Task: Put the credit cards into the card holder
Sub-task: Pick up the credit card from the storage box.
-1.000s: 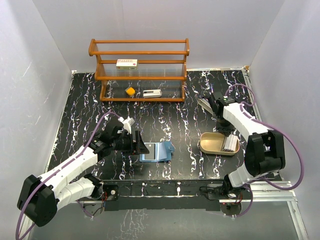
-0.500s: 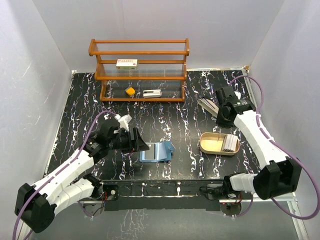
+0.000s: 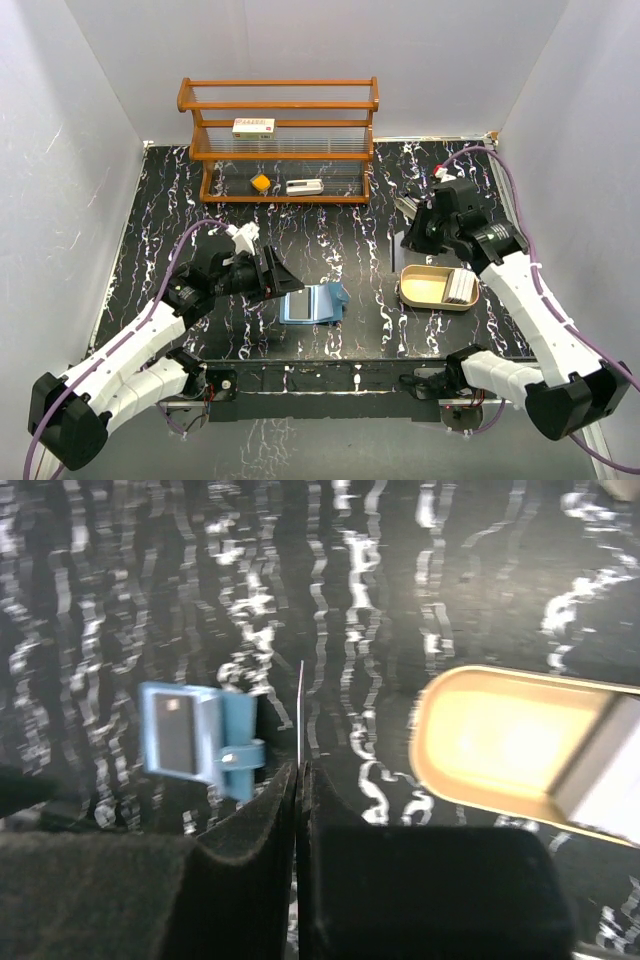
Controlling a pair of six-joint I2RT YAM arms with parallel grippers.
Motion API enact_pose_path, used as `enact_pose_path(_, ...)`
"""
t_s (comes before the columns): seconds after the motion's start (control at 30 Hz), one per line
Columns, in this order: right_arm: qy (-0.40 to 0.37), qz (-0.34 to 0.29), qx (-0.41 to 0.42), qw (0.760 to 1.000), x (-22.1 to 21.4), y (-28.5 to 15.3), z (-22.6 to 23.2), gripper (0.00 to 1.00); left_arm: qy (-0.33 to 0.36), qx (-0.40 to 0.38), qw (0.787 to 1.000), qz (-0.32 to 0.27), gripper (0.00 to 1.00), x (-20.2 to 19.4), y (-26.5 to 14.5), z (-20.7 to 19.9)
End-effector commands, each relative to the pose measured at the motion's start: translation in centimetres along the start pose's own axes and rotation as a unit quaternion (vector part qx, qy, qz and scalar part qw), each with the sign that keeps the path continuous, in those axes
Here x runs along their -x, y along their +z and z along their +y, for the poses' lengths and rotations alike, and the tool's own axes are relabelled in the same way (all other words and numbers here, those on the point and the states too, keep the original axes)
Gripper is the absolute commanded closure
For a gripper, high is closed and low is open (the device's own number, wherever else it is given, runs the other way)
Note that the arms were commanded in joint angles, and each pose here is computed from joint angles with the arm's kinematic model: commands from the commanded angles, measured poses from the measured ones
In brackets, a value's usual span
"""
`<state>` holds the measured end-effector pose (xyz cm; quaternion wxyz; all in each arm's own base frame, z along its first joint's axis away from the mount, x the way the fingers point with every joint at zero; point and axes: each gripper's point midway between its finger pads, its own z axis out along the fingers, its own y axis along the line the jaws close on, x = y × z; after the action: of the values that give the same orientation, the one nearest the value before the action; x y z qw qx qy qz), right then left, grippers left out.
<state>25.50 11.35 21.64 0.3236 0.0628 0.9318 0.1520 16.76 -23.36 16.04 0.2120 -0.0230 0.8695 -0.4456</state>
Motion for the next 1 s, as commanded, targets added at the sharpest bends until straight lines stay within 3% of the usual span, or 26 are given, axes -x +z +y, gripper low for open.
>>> enact_pose_path(0.0,0.014,-0.055,0.154,0.986,1.7,-2.2,6.0,1.00,-0.018,-0.068,0.997,-0.008,0.28,0.6,-0.9,-3.5)
enact_pose_path(0.17,0.050,-0.066,0.309,0.947,1.0,-5.0,10.5,1.00,-0.052,-0.156,0.986,-0.003,0.28,0.3,-1.4,-6.2)
enact_pose_path(0.4,0.079,-0.067,0.408,0.907,1.0,-7.6,13.2,1.00,-0.077,-0.241,0.967,-0.011,0.27,0.8,-2.0,-8.5)
enact_pose_path(0.67,0.098,-0.046,0.471,0.875,0.6,-9.0,15.2,1.00,-0.072,-0.316,0.946,-0.017,0.28,2.1,-2.7,-11.4)
enact_pose_path(0.97,0.101,-0.007,0.500,0.860,-1.9,-8.6,17.6,1.00,-0.040,-0.321,0.946,-0.028,0.36,3.6,-2.4,-12.9)
